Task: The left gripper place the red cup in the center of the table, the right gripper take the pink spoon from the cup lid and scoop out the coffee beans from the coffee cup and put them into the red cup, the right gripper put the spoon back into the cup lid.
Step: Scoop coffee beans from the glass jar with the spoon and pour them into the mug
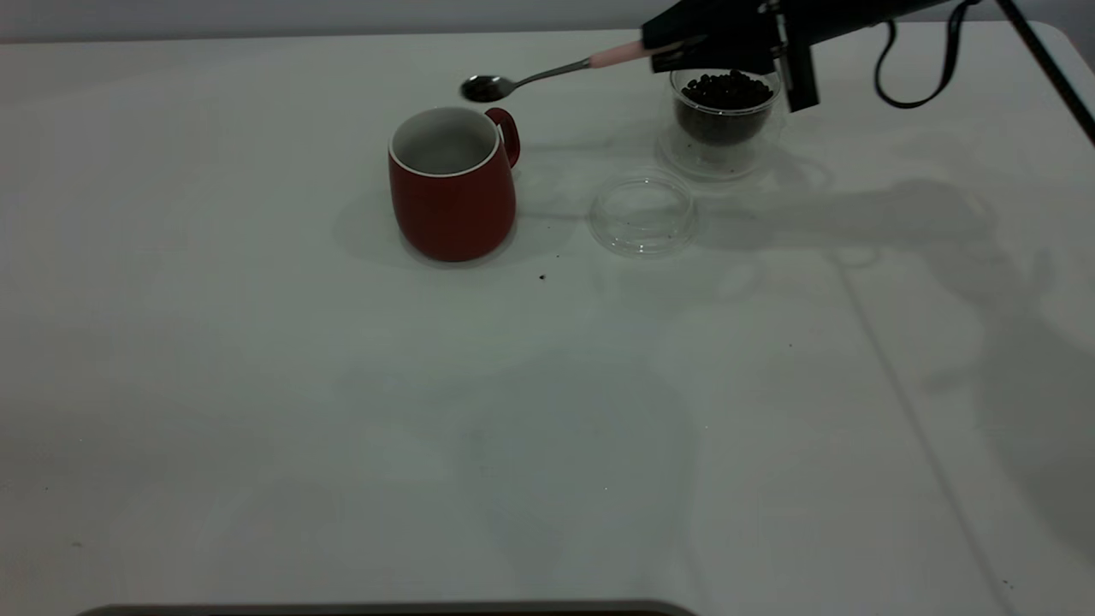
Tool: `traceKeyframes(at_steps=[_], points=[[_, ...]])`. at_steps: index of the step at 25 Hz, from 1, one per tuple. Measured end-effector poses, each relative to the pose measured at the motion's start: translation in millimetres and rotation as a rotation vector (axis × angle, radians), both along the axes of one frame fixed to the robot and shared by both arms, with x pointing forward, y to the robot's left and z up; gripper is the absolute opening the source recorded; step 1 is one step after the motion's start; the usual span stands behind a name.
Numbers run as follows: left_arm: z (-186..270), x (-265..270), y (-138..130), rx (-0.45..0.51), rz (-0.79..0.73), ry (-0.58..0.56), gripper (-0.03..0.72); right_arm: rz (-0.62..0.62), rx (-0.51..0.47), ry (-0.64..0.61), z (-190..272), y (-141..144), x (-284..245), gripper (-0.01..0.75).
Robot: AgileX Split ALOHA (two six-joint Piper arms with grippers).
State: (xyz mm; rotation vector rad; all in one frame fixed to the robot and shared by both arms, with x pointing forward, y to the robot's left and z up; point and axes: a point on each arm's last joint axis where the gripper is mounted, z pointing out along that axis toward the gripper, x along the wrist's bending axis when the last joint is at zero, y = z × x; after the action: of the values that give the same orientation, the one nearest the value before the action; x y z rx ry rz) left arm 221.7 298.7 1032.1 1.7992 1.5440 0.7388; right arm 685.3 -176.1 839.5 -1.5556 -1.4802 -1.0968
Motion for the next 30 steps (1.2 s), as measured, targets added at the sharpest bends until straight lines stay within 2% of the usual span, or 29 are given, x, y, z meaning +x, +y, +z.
traceKeyframes(at_steps=[4,12,25,30], points=[[0,0,0,0.000,0.000,0.000,0.588,0.021,0.005,-0.016,1,9,-2,0.110],[0,0,0,0.000,0.000,0.000,0.588,0.053,0.012,-0.140,2,13,-1,0.110],[0,0,0,0.000,0.000,0.000,0.588,0.159,-0.109,-0.532,-2,10,5,0.110],[0,0,0,0.000,0.000,0.000,0.588,0.202,-0.127,-0.634,-3,10,5,0.110]])
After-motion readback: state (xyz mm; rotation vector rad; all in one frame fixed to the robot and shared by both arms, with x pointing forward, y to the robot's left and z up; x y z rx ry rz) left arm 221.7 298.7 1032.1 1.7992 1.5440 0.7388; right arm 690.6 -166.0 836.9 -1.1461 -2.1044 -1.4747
